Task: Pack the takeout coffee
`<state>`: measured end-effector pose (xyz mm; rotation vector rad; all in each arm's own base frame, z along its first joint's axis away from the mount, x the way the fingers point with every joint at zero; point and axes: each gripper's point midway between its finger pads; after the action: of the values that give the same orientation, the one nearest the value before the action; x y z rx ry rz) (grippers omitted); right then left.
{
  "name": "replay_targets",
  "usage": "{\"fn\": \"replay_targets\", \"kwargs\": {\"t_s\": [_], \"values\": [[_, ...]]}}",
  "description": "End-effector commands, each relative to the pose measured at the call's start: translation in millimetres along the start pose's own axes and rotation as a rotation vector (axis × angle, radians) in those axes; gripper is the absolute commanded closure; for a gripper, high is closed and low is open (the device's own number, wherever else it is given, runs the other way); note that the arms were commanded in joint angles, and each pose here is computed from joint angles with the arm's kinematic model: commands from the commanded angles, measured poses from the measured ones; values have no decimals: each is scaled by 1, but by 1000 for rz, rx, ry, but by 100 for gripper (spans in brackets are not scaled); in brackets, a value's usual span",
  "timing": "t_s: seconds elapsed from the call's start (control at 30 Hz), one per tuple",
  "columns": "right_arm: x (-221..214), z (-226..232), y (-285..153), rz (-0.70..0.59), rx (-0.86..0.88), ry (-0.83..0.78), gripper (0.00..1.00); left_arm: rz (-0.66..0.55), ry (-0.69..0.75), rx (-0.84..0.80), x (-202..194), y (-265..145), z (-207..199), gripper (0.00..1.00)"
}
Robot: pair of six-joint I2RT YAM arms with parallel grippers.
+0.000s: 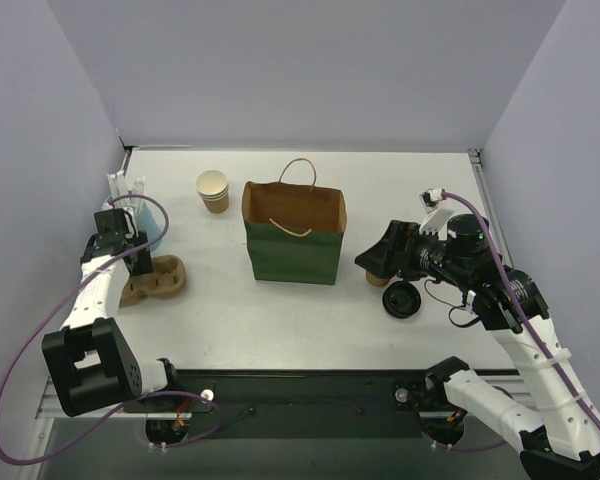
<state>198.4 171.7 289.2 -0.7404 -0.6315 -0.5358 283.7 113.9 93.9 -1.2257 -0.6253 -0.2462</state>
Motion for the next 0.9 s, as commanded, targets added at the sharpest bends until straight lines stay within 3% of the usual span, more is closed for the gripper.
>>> {"fn": "replay_targets", "kwargs": {"t_s": [0.0,0.23,0.87], "values": [[8,5,2,-26,21,-13,13,-33,16,23,6,6,4,34],[8,4,1,-34,17,-20,13,-10,31,-85,3,18,-16,34],[5,1,7,-18,9,-17,13,-79,40,-174,21,2,-30,29]]}}
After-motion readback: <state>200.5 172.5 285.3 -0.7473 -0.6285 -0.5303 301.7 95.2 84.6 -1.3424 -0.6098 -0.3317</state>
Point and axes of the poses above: each gripper's point midway between its finger pads, its own y axis out along the fingers, its own z axis along the line the jaws close on, x = y × z, and after that the axes turned 1 degree about y, right-handed
